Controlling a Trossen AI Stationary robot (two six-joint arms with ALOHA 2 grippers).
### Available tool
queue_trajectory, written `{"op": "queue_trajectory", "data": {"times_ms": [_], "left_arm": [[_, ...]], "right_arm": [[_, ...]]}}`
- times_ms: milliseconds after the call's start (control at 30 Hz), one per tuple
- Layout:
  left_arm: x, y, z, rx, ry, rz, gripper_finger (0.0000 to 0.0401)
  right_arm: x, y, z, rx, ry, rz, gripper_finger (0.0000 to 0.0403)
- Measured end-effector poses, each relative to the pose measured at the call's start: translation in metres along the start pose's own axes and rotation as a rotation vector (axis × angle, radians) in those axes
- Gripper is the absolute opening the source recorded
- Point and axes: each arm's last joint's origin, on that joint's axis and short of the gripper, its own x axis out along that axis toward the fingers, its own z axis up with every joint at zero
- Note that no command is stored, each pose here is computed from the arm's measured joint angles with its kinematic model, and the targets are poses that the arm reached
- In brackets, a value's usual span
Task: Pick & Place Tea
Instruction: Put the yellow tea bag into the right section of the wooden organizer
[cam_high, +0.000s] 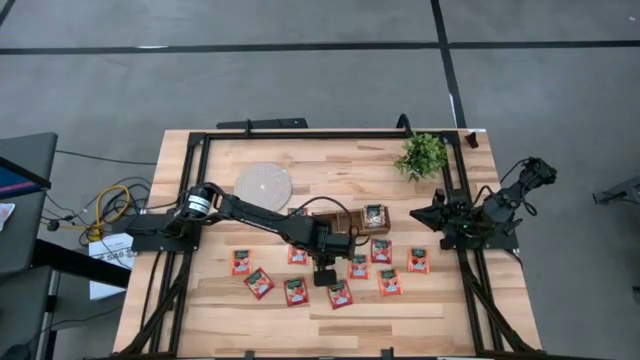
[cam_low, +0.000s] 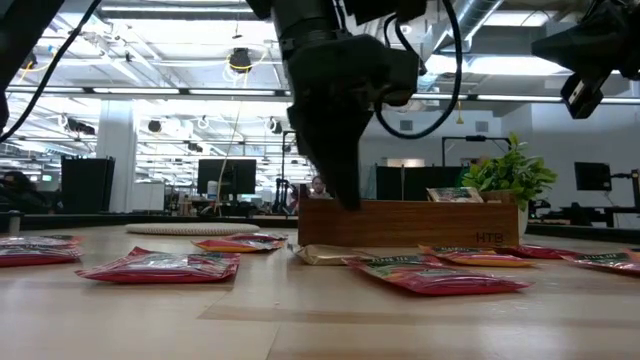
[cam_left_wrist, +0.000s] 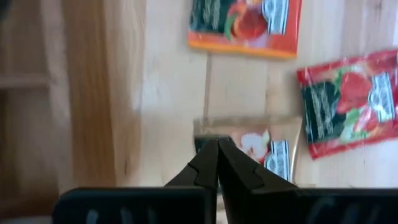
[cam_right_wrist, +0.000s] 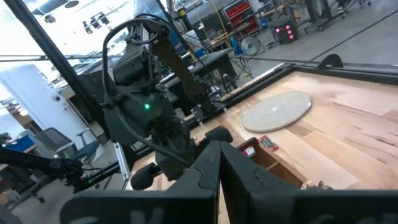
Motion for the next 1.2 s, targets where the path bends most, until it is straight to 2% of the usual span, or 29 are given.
{"op": "queue_trajectory", "data": {"times_ms": [133, 433, 567, 967, 1200], "left_arm": [[0.001, 0.0, -0.003, -0.001, 0.028, -0.005, 0.0022], [0.003, 0.0, -0.003, -0.025, 0.038, -0.002, 0.0115], [0.007, 0.001, -0.007, -0.03, 0.054, 0.003, 0.014], [0.028, 0.008, -0.028, -0.098, 0.102, 0.017, 0.0142], [0.029, 0.009, -0.029, -0.103, 0.104, 0.02, 0.0103]], "right_arm": [[0.0, 0.0, 0.0, 0.0, 0.0, 0.0, 0.0], [0.0, 0.0, 0.0, 0.0, 0.002, 0.003, 0.0], [0.0, 0.0, 0.0, 0.0, 0.002, 0.003, 0.0], [0.0, 0.0, 0.0, 0.0, 0.002, 0.003, 0.0], [0.0, 0.0, 0.0, 0.0, 0.002, 0.003, 0.0]]}}
